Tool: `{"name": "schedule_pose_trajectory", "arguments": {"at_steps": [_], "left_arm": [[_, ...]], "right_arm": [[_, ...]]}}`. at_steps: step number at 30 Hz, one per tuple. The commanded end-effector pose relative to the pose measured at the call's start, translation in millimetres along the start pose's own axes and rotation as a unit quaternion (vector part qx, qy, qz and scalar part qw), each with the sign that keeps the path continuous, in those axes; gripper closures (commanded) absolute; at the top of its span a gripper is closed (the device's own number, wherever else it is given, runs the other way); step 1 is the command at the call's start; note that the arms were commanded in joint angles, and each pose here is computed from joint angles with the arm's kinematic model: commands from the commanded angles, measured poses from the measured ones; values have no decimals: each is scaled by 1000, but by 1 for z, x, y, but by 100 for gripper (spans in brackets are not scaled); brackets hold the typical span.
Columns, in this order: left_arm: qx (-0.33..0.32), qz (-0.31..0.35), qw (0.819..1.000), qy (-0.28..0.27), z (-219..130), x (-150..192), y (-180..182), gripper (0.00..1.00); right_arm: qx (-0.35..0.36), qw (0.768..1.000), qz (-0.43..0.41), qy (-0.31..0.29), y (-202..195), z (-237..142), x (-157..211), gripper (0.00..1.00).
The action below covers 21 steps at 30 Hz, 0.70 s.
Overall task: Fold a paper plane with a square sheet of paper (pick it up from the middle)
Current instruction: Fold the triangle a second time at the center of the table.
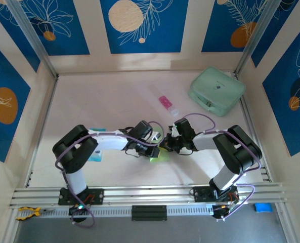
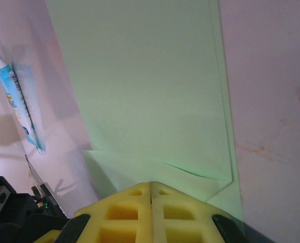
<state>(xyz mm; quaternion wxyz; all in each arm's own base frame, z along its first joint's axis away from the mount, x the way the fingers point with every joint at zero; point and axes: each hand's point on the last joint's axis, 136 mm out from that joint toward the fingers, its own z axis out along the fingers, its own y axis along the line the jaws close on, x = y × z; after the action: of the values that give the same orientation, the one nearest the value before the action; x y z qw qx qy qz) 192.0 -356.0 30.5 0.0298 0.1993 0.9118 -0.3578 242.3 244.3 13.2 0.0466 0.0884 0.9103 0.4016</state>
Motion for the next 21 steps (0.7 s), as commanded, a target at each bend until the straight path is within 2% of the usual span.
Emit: {"name": "schedule_pose_trajectory", "arguments": {"at_steps": [1, 11, 21], "left_arm": [[1, -12, 1000, 29, 7, 17, 6, 91], [19, -32, 998, 44, 9, 34, 10, 91], [-10, -35, 997, 62, 0, 58, 25, 91]], "right_arm": [[56, 998, 26, 12, -37, 2, 14, 99], [62, 998, 28, 12, -40, 2, 14, 98], [67, 997, 30, 14, -42, 3, 14, 99]]}}
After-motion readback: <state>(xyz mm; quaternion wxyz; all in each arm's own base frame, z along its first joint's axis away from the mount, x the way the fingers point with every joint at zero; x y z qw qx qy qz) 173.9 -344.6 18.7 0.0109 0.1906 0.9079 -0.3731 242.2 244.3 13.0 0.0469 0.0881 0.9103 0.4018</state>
